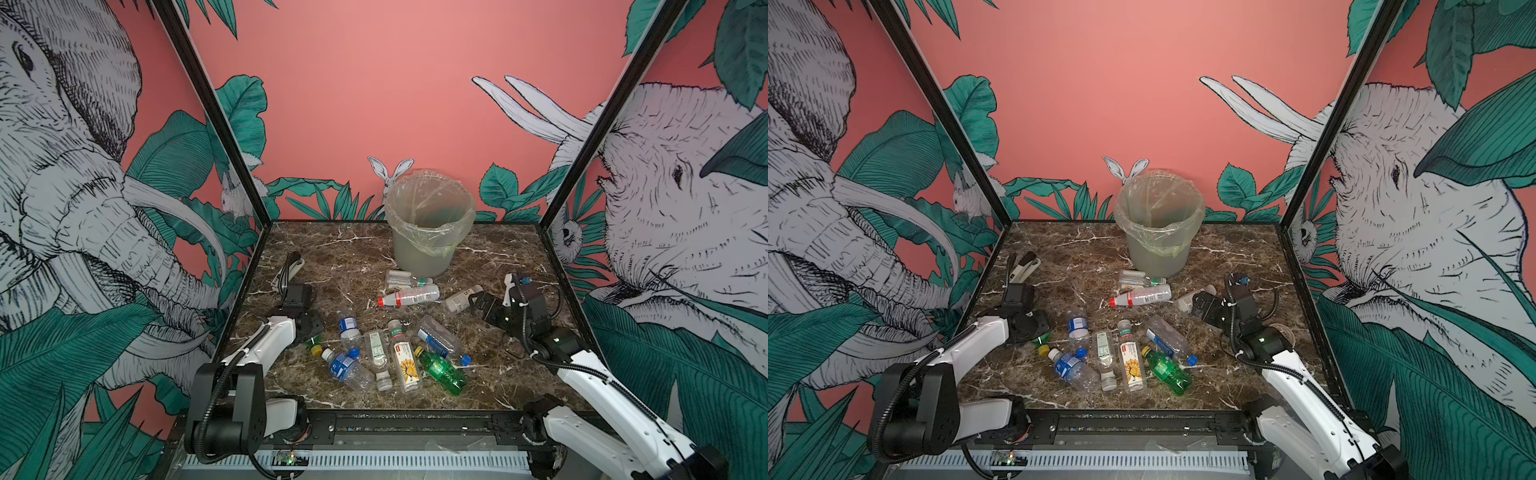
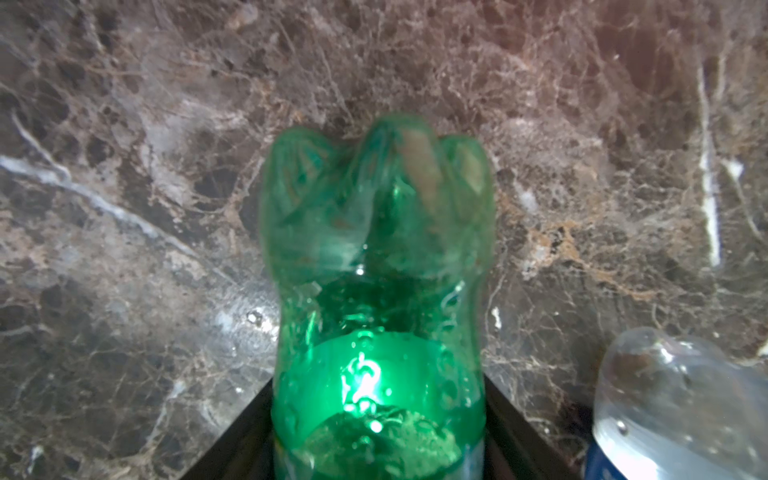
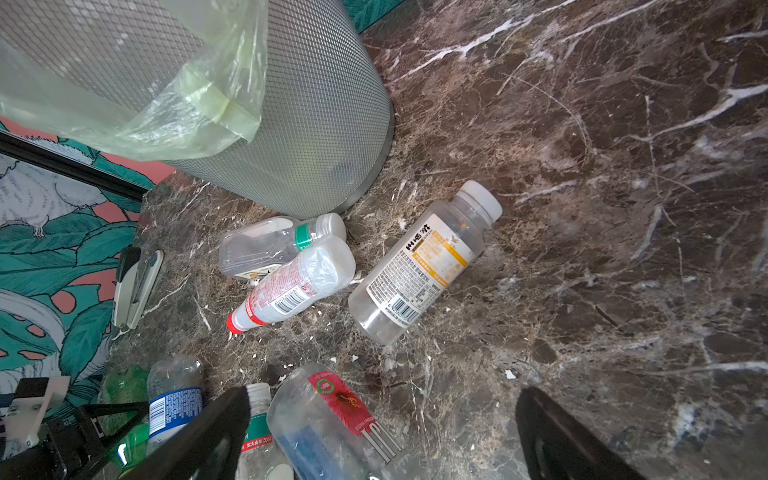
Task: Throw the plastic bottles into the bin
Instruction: 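Close the left gripper around the green soda bottle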
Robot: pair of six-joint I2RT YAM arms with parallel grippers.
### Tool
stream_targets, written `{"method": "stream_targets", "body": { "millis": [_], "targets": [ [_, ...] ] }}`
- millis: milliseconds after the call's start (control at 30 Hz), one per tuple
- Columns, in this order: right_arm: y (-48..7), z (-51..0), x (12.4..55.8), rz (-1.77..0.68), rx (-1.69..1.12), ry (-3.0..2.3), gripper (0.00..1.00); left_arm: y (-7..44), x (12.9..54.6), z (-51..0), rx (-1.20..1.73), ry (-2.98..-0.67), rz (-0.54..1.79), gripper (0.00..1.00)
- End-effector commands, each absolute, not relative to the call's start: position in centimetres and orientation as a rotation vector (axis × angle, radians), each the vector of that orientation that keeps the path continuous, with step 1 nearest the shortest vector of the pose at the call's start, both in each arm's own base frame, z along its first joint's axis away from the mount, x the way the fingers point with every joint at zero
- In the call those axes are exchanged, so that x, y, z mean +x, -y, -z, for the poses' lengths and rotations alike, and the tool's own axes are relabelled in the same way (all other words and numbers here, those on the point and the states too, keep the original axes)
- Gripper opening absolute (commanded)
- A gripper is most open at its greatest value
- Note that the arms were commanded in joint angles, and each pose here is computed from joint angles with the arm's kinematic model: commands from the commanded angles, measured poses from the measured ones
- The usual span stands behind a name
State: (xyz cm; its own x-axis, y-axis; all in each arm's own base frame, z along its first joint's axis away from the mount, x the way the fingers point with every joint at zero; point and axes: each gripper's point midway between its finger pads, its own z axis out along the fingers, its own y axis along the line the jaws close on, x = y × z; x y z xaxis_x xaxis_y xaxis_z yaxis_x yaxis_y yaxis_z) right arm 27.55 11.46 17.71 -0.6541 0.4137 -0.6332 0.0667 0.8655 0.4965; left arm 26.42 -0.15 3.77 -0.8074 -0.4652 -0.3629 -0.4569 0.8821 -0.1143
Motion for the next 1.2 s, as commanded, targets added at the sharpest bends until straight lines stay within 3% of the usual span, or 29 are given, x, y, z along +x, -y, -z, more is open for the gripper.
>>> {"method": "stream_targets", "body": {
  "millis": [0, 600, 967, 1167],
  "targets": [
    [-11.5, -17.9, 28.0, -0.572, 0.366, -2.213, 0.99, -0.6, 26.0, -3.3, -0.680, -2.664, -0.031, 0.66],
    [-11.4, -16.7, 27.6, -0.575, 0.412, -2.256, 0.99, 1.7, 27.3, -6.4, -0.590, -2.557, 0.199, 0.52],
    [-11.4, -15.7, 27.4, -0.584, 0.445, -2.271, 0.99, 2.8, 27.6, -8.2, -0.549, -2.535, 0.288, 0.51],
    [-11.3, -15.4, 27.3, -0.589, 0.460, -2.264, 0.99, 5.0, 28.4, -10.4, -0.431, -2.453, 0.454, 0.51]
  ]
}}
